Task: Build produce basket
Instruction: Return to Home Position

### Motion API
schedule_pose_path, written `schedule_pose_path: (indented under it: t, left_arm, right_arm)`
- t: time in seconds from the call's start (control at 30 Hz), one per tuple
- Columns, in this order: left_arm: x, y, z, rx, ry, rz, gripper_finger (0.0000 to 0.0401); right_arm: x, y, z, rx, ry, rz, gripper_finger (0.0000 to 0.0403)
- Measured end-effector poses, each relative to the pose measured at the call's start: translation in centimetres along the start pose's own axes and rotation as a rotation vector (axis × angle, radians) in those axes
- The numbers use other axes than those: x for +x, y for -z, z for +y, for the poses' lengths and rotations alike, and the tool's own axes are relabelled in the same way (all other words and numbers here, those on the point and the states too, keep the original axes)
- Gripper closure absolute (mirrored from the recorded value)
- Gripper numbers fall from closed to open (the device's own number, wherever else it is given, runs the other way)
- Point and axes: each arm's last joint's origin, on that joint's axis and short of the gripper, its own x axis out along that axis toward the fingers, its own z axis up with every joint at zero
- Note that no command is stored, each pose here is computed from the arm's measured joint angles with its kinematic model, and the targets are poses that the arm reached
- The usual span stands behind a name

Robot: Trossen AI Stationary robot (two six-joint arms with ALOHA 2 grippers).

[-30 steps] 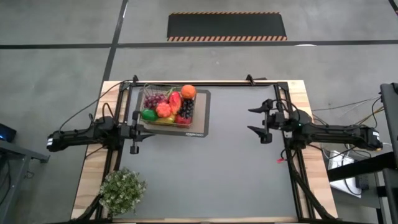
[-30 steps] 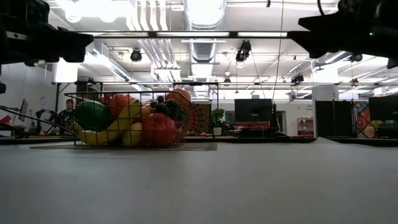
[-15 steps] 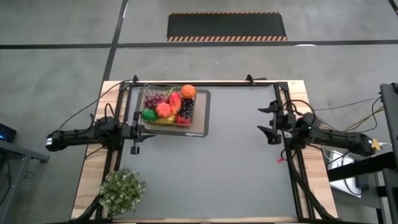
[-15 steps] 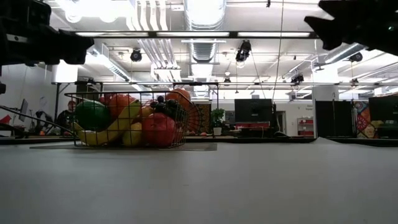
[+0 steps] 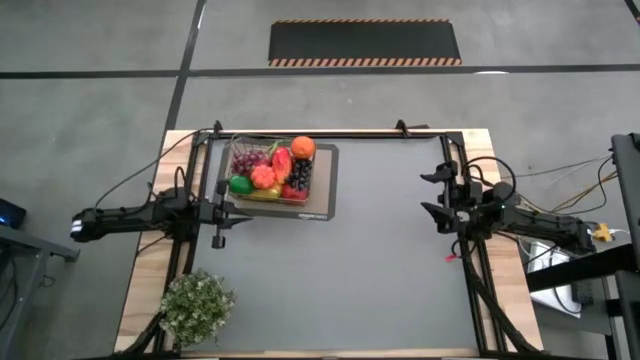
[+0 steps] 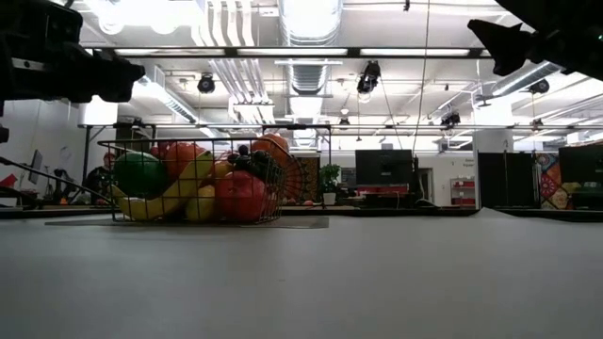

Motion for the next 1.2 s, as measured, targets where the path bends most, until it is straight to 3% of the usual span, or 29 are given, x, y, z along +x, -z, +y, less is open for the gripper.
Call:
schedule_pose_path:
  t: [0.33,0.6,0.8,1.03,1.2]
  left_arm:
    - [0.2,0.2,0.0,-0.004,0.007,0.024,0.0398]
    - [0.3,0.4,-0.1,-0.009,0.015,0.049,0.0398]
    - [0.5,0.6,-0.1,-0.012,0.02,0.065,0.0398]
    - [0.6,0.7,-0.1,-0.015,0.024,0.082,0.0398]
    - [0.6,0.8,-0.1,-0.017,0.027,0.091,0.0398]
  right_arm:
    - [0.0,0.3,0.0,-0.015,0.0,0.026,0.0074]
    - [-0.4,2.9,0.1,-0.094,-0.026,0.3,0.0074]
    - [-0.8,3.2,0.2,-0.18,-0.039,0.342,0.0074]
    - [-1.5,3.4,0.1,-0.177,0.032,0.384,0.0074]
    - [-1.6,3.8,-0.3,-0.183,0.197,0.45,0.0074]
